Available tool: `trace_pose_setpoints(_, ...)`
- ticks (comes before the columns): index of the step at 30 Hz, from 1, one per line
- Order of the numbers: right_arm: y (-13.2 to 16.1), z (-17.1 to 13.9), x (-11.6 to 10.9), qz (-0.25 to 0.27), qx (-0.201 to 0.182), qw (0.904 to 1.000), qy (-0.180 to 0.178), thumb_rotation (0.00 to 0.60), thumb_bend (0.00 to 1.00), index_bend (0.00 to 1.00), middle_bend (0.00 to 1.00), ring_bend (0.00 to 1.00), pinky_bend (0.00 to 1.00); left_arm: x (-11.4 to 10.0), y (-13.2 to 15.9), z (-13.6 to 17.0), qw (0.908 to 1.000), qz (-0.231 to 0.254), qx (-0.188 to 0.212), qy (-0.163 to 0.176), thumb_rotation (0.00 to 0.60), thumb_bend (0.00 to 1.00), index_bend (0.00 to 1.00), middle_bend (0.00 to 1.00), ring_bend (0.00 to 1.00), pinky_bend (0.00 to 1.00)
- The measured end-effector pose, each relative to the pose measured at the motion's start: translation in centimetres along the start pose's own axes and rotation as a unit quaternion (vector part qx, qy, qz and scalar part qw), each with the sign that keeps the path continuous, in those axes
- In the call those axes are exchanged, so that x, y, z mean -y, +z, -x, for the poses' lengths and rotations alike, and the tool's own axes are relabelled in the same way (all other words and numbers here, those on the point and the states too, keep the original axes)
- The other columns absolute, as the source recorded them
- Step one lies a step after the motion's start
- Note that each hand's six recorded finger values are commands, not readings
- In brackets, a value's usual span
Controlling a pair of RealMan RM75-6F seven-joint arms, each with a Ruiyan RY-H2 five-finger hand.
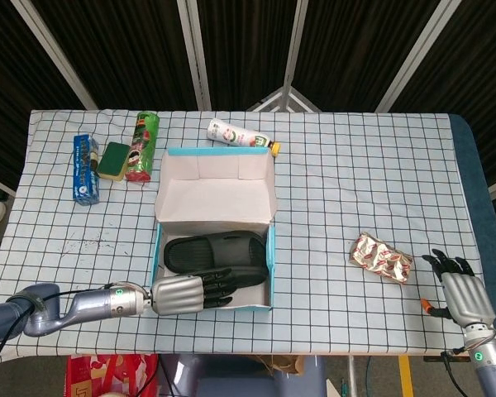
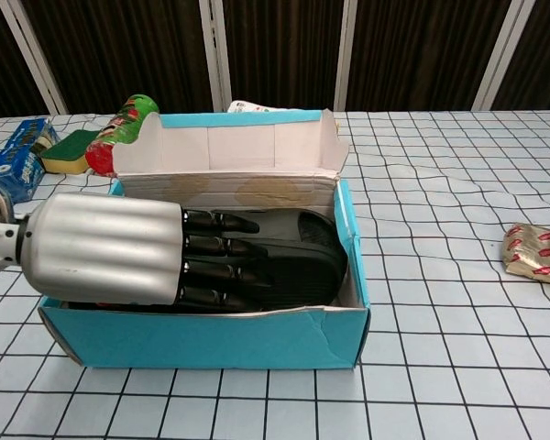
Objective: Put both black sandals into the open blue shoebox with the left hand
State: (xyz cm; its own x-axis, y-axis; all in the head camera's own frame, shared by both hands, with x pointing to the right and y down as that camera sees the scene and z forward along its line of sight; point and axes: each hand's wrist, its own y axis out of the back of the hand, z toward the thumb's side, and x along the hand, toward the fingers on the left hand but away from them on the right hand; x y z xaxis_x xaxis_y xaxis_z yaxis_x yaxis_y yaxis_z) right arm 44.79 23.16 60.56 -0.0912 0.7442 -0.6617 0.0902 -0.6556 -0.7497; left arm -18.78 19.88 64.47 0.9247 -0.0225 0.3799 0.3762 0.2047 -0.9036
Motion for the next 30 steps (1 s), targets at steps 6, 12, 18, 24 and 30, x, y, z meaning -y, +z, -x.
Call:
trace_pose_setpoints(6,0.0,0.0,0.0,0.001,0.002,1.0000,0.001,0.600,0.29,0.16,0.08,0.16,0.07,-1.1,-0.1,0.3,0.9999,-0.010,-0.004,-0.005,0.600,0.22,0.00,0.00,0.00,0.00)
trace_pose_setpoints(12,-0.1,0.0,0.0,0.003,0.002,1.0000,0.001,0.600,0.29,0.16,0.08,0.16,0.07,-2.3,0.2,1.3,0.9995,-0.028,-0.002,-0.016,0.600,0.22,0.00,0.00,0.00,0.00)
trace_pose_setpoints(18,-0.1,0.0,-0.1,0.003,0.003,1.0000,0.001,0.600,0.29,0.16,0.08,0.16,0.07,-3.9,0.2,2.8,0.9995,-0.024,-0.014,-0.016,0.600,0.23,0.00,0.06,0.00,0.00)
trace_pose_setpoints(24,-0.1,0.0,-0.1,0.003,0.005,1.0000,0.001,0.600,0.29,0.16,0.08,0.16,0.07,-5.6,-0.5,3.7,0.9978,0.032,-0.056,0.015,0.600,0.26,0.09,0.21,0.01,0.13)
trace_pose_setpoints(30,-0.1,0.0,0.0,0.001,0.007,1.0000,0.003,0.600,0.29,0.16,0.08,0.16,0.07,-7.1,-2.1,4.1,0.9751,0.160,-0.133,0.078,0.600,0.27,0.34,0.46,0.22,0.42)
